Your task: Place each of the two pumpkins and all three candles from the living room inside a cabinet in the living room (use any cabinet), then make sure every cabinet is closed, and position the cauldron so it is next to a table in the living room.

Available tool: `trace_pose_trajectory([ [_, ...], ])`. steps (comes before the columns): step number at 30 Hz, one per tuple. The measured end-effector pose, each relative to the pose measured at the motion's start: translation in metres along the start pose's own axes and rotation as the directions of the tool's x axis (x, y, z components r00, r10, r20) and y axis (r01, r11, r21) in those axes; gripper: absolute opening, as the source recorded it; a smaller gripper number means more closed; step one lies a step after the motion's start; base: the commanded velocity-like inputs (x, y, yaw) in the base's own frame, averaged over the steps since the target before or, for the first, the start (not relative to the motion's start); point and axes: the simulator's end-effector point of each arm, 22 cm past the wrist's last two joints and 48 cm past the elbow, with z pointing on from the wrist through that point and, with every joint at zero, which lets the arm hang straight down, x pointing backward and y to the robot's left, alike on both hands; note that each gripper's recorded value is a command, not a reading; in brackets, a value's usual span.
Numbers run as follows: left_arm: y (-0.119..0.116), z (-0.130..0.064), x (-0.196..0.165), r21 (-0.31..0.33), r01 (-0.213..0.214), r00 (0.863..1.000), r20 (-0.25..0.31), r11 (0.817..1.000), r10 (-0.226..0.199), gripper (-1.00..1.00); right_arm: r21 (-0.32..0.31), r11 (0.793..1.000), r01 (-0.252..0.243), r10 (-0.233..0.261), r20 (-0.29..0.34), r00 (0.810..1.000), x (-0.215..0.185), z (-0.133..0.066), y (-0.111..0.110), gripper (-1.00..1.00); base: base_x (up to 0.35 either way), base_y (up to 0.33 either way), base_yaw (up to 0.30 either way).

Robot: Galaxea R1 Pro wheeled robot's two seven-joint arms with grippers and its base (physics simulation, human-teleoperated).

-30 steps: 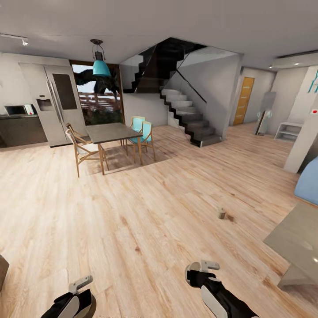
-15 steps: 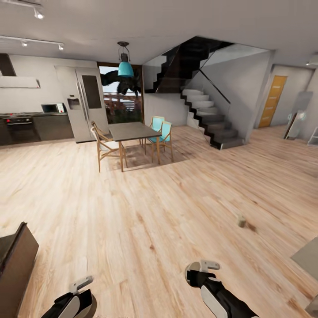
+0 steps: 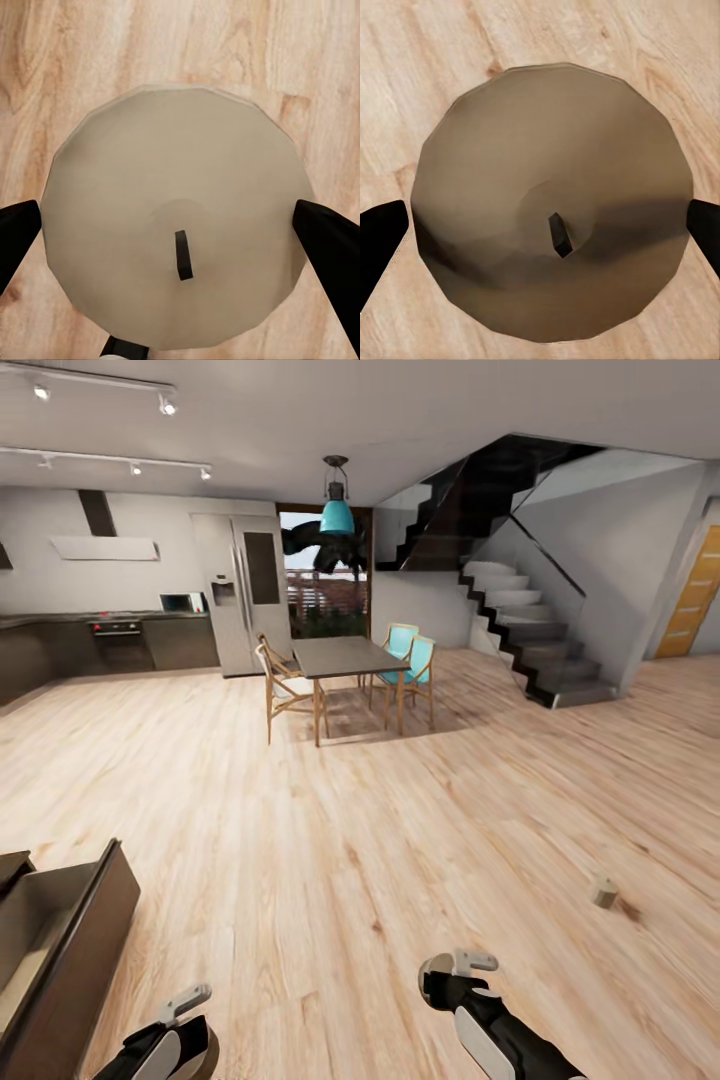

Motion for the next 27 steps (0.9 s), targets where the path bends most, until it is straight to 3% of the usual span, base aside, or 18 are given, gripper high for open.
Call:
trace_pose_trajectory([
  [18,-0.0004,0.0,-0.0005,0.001,0.0,1.0,0.001,1.0,0.0,-1.0,0.0,1.0,-0.001,0.001,0.0,1.0,-0.0001,0.0002,-0.0002,-1.0,0.007,0.0,0.29],
  [27,-0.0011,-0.0004,-0.0001,0.002,-0.002,1.0,0.001,1.0,0.002,-1.0,0.001,1.0,-0.002,0.002,0.003,1.0,-0.0008,-0.0001,-0.0011,-1.0,0.223,-0.117,0.168],
])
